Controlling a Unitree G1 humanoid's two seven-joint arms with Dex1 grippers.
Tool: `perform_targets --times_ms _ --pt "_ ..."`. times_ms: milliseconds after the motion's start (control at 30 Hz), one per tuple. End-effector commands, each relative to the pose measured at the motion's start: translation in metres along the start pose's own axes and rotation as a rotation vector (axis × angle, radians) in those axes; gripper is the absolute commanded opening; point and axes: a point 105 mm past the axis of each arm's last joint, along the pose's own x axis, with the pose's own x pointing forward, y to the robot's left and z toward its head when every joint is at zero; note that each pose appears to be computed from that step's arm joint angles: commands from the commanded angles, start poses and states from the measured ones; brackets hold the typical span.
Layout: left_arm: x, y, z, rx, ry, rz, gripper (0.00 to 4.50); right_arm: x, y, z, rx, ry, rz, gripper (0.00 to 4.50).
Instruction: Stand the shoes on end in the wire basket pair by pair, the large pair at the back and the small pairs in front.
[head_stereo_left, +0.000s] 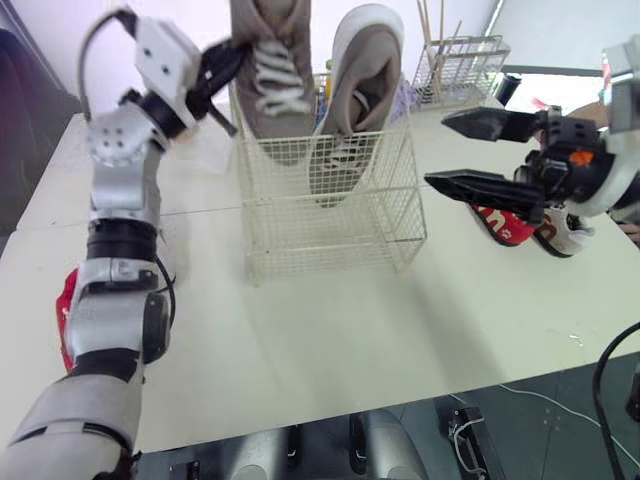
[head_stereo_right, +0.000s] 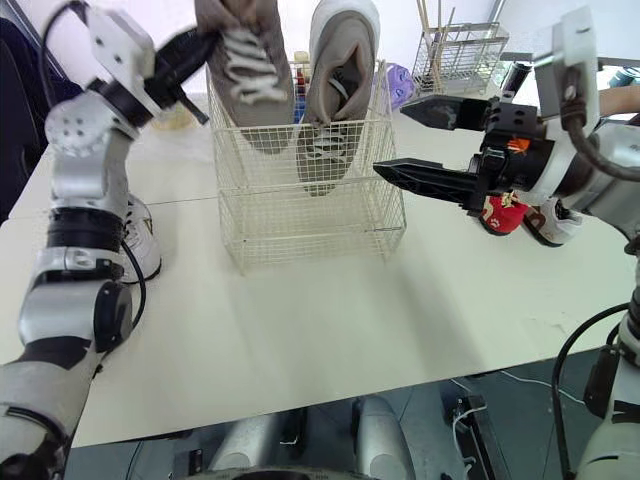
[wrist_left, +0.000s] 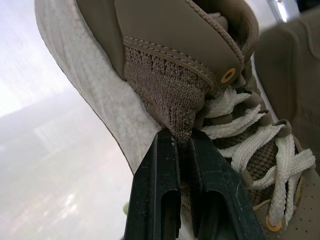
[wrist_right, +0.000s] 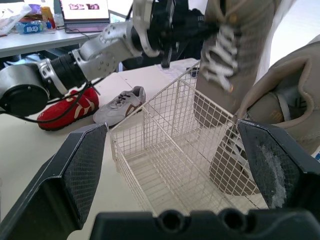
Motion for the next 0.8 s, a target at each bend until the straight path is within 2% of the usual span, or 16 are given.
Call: perform_targets --times_ms 33,133,233,400,600,800 --pt "0.001 -0.003 0.013 0.044 -0.049 0.012 0.01 0.000 0.002 0.011 -0.041 -0.035 0.006 4.50" --pt "-0.003 -0.009 0.006 0.005 -0.025 0.001 0.01 0.001 0.001 0.010 -0.043 -0.029 0.004 4.50" --pt "-0.008 -0.011 0.002 -0.034 -0.005 -0.017 1.08 0.002 0.001 0.009 -0.043 -0.027 0.005 4.50" --pt "-0.017 -0.008 0.015 -0.089 -0.011 -0.012 3.42 0.002 0.001 0.008 -0.043 -0.027 0.009 4.50" --pt "-0.048 -0.011 0.037 -0.148 0.043 -0.053 3.42 0.004 -0.002 0.003 -0.030 -0.023 0.014 4.50" --pt "-0.063 -0.013 0.043 -0.152 0.120 -0.049 3.42 0.010 -0.007 -0.001 -0.020 -0.031 0.032 4.50"
